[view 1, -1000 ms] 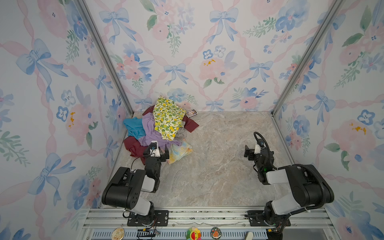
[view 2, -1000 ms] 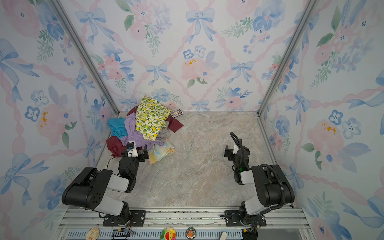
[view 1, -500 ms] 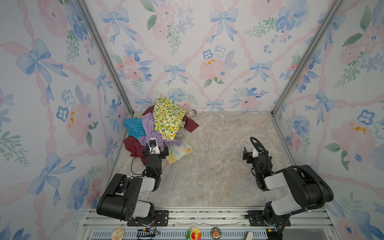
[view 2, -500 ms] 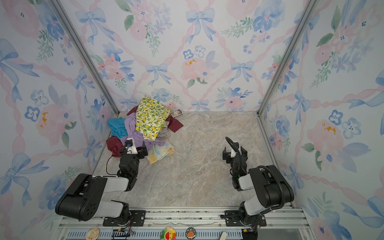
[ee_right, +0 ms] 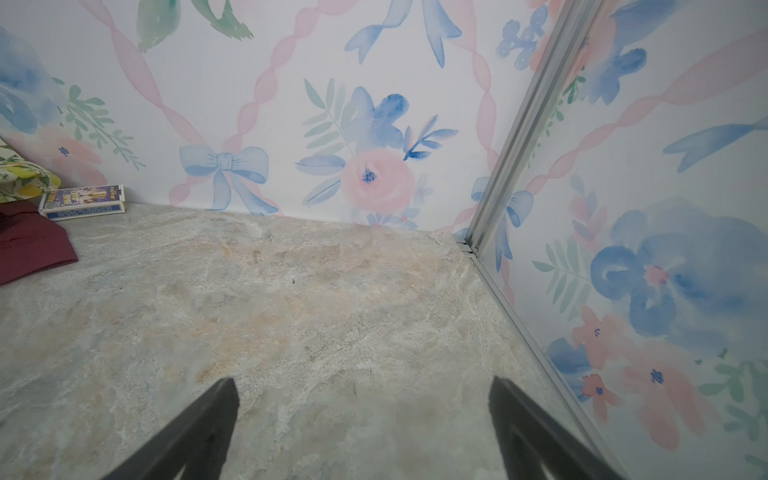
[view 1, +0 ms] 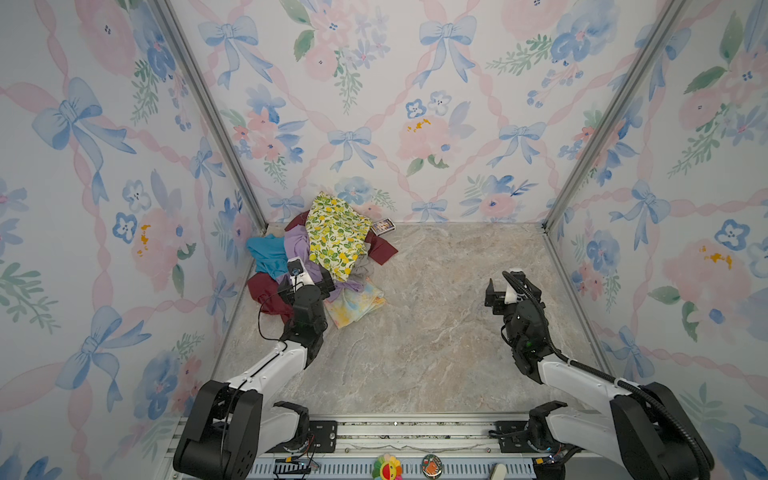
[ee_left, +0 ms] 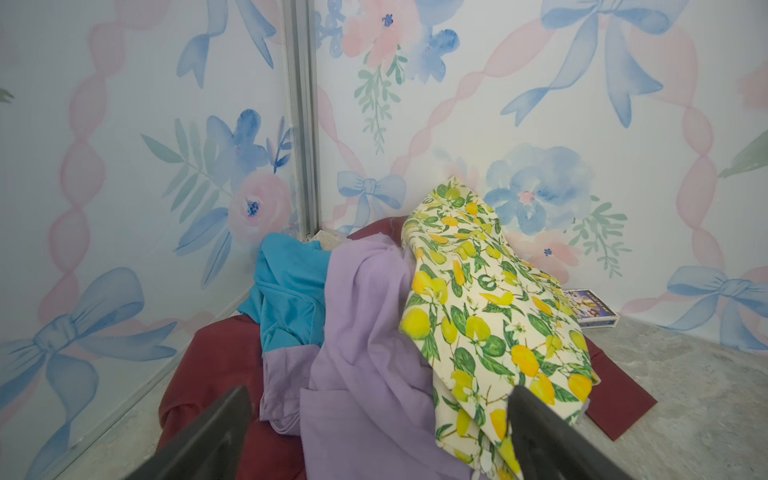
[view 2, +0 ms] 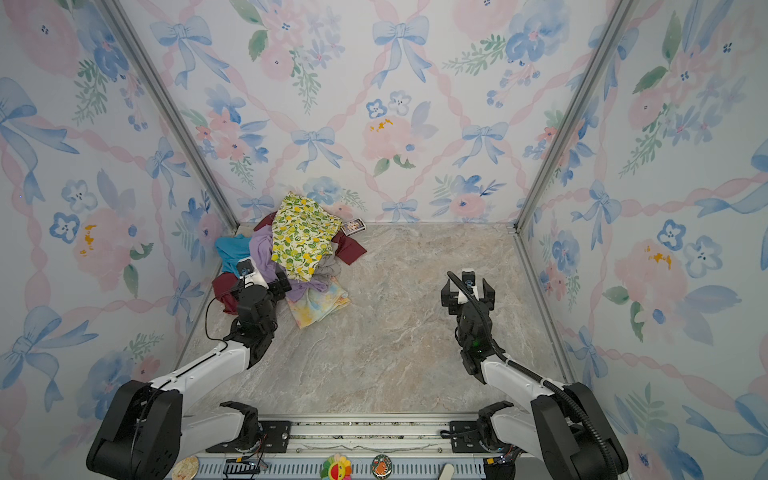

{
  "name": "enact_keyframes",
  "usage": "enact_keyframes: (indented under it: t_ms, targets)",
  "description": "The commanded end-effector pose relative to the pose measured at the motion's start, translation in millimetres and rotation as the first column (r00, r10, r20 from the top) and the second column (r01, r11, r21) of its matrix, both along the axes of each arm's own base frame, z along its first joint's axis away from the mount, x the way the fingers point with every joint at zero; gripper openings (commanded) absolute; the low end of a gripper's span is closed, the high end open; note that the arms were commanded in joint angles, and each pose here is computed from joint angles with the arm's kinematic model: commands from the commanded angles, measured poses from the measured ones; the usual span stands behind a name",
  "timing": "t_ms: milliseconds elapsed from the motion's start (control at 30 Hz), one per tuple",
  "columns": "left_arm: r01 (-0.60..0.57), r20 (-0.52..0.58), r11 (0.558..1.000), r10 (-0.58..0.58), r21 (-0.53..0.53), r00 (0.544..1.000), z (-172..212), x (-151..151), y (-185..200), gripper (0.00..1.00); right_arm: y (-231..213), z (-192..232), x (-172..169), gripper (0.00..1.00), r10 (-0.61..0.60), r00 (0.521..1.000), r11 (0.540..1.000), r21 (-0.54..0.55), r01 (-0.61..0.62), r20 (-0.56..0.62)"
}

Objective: Pick out a specific cloth from the pile
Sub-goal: 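Reach the left gripper toward the turquoise shirt while the right arm moves toward the pile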

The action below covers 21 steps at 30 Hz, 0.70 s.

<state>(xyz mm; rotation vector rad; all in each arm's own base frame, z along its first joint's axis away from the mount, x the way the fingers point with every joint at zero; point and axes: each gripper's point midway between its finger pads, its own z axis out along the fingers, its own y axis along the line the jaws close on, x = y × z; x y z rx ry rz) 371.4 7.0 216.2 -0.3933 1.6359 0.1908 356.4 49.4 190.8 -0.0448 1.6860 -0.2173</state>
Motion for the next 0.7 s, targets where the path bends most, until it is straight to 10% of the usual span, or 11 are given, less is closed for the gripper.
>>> enact_keyframes:
  t_ms: [0,667]
  targets:
    - [-0.024,-0.064,0.997,0.02,-0.068,0.998,-3,-1,0,0.98,21,3,2,0.97,0.031,0.997,0.999,-0.019,-0.032,-0.066]
    - [-0.172,-0.405,0.911,0.006,-0.375,0.914,-69,-50,47,0.83,283,15,-24,0.98,0.506,0.838,0.857,0.228,-0.462,-0.203]
